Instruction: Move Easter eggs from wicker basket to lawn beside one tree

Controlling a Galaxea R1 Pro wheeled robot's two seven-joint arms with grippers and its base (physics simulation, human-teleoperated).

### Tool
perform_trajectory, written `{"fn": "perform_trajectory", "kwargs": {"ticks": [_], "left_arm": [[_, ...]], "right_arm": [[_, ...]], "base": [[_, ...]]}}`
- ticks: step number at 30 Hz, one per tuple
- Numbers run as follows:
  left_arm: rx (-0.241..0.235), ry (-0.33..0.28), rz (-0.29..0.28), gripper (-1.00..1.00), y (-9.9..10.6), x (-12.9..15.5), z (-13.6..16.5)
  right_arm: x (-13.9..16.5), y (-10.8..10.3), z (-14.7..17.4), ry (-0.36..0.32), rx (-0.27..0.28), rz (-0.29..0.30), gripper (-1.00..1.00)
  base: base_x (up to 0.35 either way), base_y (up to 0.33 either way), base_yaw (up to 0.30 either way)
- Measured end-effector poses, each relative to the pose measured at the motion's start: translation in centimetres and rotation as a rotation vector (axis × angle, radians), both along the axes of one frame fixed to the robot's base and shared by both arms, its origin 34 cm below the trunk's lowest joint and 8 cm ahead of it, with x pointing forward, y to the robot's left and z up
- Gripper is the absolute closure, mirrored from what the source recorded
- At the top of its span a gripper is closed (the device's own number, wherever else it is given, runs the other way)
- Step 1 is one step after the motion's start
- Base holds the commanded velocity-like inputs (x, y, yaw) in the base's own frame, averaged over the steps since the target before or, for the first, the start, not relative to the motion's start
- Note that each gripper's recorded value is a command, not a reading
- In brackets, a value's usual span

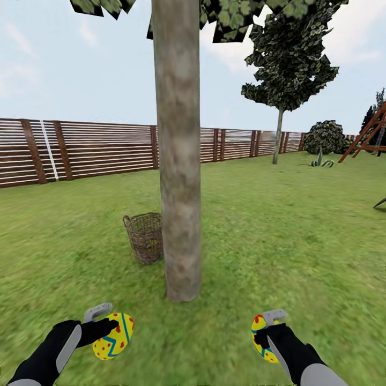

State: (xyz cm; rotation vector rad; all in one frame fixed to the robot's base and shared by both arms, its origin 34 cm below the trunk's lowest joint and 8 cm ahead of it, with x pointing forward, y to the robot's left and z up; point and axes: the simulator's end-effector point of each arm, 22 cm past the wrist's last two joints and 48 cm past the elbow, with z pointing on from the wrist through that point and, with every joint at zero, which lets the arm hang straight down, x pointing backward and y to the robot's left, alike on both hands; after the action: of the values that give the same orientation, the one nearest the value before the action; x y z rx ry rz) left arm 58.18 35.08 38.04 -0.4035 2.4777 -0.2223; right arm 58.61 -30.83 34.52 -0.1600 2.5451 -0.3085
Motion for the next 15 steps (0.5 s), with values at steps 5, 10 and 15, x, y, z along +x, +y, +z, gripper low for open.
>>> {"fn": "perform_trajectory", "kwargs": {"ticks": [5, 10, 15], "left_arm": [[0.0, 0.021, 0.0, 1.0, 0.0, -0.3, -1.1], [-0.001, 0.042, 0.0, 1.0, 0.0, -0.6, -2.2], [-0.004, 0.063, -0.003, 1.0, -0.3, -0.9, -3.3]], "right_arm": [[-0.4, 0.0, -1.1, 0.021, -0.001, 0.001, 1.0], [-0.7, 0.1, -2.2, 0.042, 0.0, 0.001, 1.0], [-1.1, 0.1, -3.3, 0.062, 0.0, 0.001, 1.0]], "base": [[0.0, 0.0, 0.0], [0.0, 0.0, 0.0], [0.0, 0.0, 0.0]]}}
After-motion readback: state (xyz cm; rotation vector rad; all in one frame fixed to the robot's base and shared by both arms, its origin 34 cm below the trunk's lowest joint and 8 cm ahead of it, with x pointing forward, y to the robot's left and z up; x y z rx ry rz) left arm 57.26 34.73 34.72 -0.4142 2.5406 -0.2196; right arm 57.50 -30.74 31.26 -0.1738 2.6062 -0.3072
